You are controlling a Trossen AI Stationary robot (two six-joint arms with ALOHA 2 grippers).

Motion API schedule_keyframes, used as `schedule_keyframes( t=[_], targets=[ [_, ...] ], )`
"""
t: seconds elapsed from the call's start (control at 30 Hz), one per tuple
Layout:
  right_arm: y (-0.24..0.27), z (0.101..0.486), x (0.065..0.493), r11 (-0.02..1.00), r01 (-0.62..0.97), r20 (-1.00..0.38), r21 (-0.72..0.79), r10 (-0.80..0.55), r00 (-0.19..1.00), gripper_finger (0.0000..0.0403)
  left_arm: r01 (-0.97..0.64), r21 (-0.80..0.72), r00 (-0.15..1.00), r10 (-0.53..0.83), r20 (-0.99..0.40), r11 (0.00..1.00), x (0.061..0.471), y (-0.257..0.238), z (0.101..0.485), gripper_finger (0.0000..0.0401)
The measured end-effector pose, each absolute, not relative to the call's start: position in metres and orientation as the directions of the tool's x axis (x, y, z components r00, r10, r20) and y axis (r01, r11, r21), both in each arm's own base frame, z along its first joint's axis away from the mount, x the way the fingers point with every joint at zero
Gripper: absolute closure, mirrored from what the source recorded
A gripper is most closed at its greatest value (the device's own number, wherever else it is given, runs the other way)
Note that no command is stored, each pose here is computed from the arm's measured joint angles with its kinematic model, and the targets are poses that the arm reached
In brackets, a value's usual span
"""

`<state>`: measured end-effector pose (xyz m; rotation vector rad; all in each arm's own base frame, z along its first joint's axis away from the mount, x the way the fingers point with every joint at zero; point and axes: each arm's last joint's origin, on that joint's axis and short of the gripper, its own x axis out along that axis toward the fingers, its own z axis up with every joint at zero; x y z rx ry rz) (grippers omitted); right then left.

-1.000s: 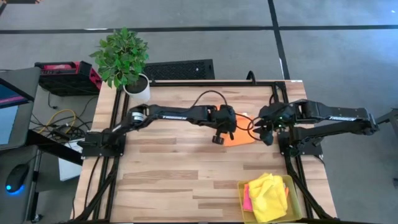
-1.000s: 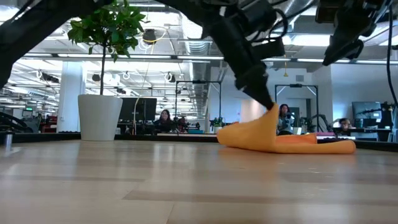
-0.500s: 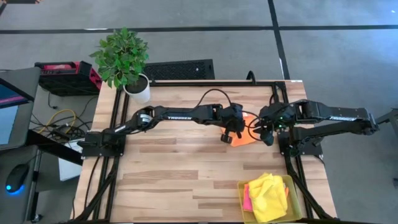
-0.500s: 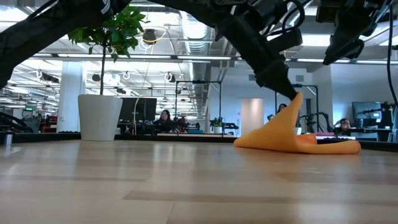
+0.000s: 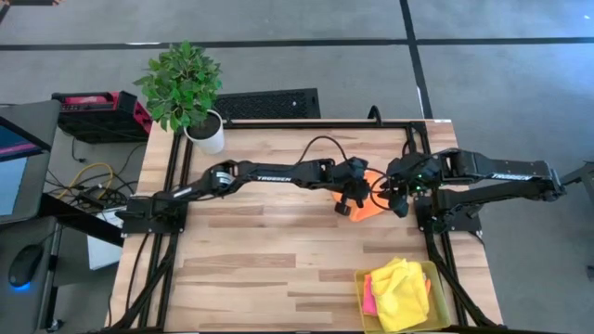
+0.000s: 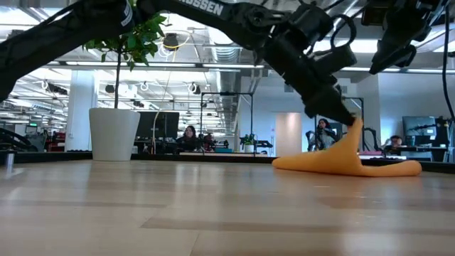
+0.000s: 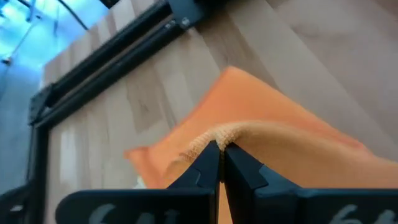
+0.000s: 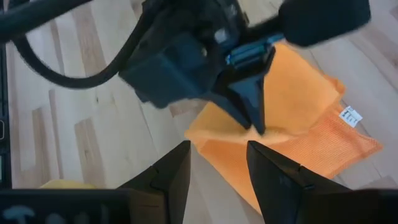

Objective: Fold microfiber towels
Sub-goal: Fold the orange microfiber cloth, then put the orange microfiber cloth into the bin

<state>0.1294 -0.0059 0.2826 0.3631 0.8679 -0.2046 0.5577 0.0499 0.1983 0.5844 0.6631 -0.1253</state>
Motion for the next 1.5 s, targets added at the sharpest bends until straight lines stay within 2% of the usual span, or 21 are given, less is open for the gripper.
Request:
schedule_keyframes(
  t=[0.23,0.67,0.77,1.03,1.13,1.3,1.5],
  targets=[
    [-0.006,0.283,0.129,0.919,0.321,-0.774,0.228,-0.029,0.632,0.0223,0.304,0.437,0.798,0.025,-0.602,0.847,0.563,0.049,0.184,0.0401],
    [-0.006,0.283,0.129,0.915,0.328,-0.775,0.233,-0.029,0.632,0.0223,0.275,0.454,0.818,0.042,-0.574,0.847,0.570,0.050,0.172,0.0398],
    [-0.006,0.283,0.129,0.916,0.328,-0.775,0.233,-0.029,0.632,0.0224,0.265,0.440,0.817,0.043,-0.575,0.858,0.570,0.050,0.172,0.0378],
    [-0.006,0.283,0.129,0.916,0.328,-0.775,0.233,-0.029,0.632,0.0224,0.243,0.445,0.822,0.061,-0.567,0.862,0.570,0.050,0.172,0.0291],
    [-0.006,0.282,0.128,0.917,0.327,-0.782,0.229,-0.026,0.622,0.0223,0.205,0.464,0.819,0.109,-0.564,0.862,0.570,0.049,0.174,0.0269],
    [-0.004,0.278,0.123,0.938,0.275,-0.823,0.211,0.018,0.568,0.0223,0.071,0.455,0.782,0.233,-0.578,0.888,0.561,0.045,0.198,0.0254],
    [0.000,0.273,0.127,0.982,0.108,-0.853,0.158,0.081,0.516,0.0223,0.093,0.313,0.743,0.143,-0.653,0.945,0.530,0.042,0.256,0.0252]
  ],
)
